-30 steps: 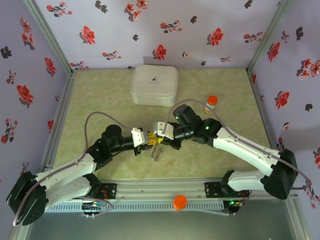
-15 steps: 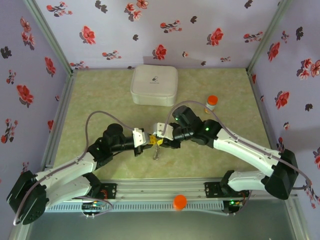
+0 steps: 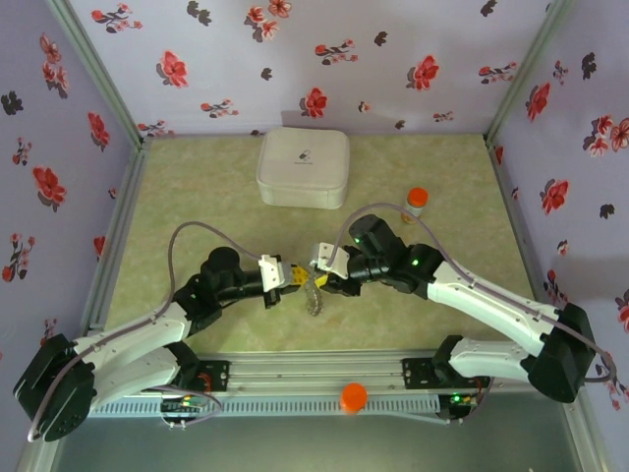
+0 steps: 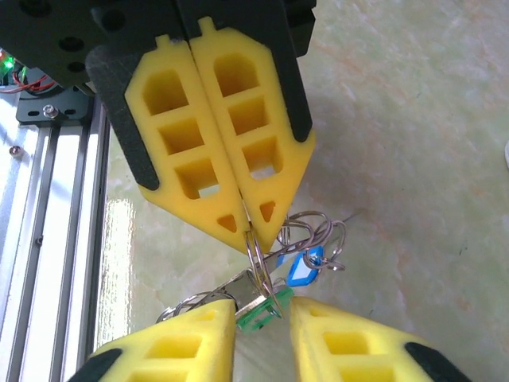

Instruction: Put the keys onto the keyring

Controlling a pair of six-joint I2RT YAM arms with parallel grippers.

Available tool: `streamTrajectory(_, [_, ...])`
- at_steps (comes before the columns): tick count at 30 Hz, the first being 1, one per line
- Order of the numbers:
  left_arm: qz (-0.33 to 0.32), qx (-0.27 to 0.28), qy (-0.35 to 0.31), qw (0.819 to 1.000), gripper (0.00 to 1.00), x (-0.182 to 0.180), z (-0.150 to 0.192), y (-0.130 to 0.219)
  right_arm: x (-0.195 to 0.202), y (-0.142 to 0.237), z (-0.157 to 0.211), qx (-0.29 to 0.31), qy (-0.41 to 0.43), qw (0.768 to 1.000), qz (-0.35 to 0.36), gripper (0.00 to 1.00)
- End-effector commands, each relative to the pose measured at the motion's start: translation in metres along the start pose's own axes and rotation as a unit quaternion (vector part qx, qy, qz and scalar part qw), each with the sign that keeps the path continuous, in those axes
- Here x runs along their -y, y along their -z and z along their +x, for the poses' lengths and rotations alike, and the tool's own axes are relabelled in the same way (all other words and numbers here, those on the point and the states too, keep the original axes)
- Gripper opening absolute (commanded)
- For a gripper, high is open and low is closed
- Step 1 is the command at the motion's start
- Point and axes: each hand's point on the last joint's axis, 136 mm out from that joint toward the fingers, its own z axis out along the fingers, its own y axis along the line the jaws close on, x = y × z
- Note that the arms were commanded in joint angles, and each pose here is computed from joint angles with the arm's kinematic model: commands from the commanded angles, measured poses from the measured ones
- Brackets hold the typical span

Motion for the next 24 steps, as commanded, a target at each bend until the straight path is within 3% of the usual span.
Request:
streamTrajectory(1, [-0.009, 0.024, -0.007, 1.0, 0.0, -0.003, -0.013, 0.001, 0.005, 0.003, -0.003, 0.011, -0.003, 1.0, 0.015, 0.2])
streamTrajectory(9, [-0.013, 0.025, -0.012, 1.0, 0.0, -0.004, -0.014, 0.002, 0.011, 0.003, 0.003, -0.013, 0.0, 1.0, 0.029, 0.0])
streamTrajectory(24, [-0.012, 0.026, -0.012, 1.0, 0.0, -0.004, -0.014, 0.002, 0.021, -0.006, 0.014, -0.042, -0.012, 0.998, 0.038, 0.0])
